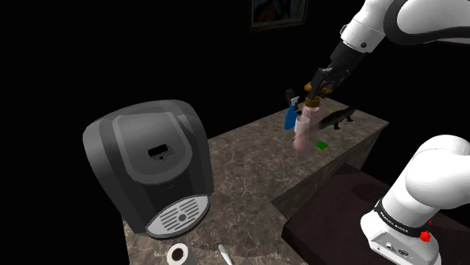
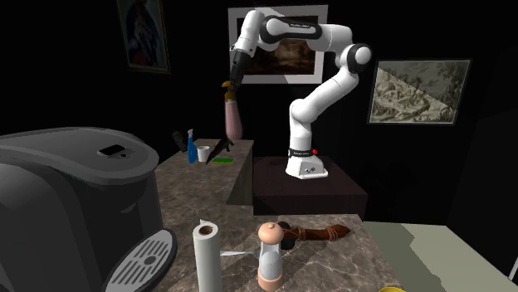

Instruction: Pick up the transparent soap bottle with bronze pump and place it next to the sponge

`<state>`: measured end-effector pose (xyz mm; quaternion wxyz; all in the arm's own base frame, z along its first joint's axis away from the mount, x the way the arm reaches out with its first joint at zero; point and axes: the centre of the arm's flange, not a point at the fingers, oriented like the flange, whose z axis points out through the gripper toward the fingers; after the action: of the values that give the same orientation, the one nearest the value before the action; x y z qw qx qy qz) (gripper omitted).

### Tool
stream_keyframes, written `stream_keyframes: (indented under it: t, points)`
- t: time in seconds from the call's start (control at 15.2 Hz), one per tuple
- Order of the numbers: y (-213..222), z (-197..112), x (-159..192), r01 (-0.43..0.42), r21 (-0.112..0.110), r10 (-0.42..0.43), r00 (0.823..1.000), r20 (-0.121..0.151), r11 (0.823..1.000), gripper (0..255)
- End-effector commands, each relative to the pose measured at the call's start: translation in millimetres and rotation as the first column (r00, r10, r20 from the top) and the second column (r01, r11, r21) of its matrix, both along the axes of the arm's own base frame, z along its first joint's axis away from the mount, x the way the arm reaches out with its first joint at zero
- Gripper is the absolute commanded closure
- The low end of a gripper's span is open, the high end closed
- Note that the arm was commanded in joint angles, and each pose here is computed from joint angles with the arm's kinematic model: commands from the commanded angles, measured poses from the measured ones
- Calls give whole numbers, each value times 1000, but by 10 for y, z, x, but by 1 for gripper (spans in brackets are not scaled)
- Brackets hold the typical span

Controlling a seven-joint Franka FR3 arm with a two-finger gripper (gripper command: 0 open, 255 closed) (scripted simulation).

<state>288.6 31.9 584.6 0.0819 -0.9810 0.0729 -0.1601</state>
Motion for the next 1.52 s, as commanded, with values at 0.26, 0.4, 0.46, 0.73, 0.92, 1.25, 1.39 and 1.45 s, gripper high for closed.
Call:
stream_keyframes:
  t: [0.26, 0.4, 0.46, 0.73, 0.92, 1.25, 1.39, 1.45]
  points:
    - [-739, -218, 94, -2, -1, 2, 1000, 1, 1000, 255]
    - [-990, -293, 123, -2, -1, 2, 1000, 1, 1000, 255]
    - [-1116, -330, 138, -2, -1, 2, 1000, 1, 1000, 255]
    - [-1619, -480, 196, -2, -1, 2, 1000, 1, 1000, 255]
    - [-1996, -592, 239, -2, -1, 2, 1000, 1, 1000, 255]
    - [-2625, -779, 312, -2, -1, 2, 1000, 1, 1000, 255]
    - [-2876, -854, 341, -2, -1, 2, 1000, 1, 1000, 255]
    - [-3002, -891, 355, -2, -1, 2, 1000, 1, 1000, 255]
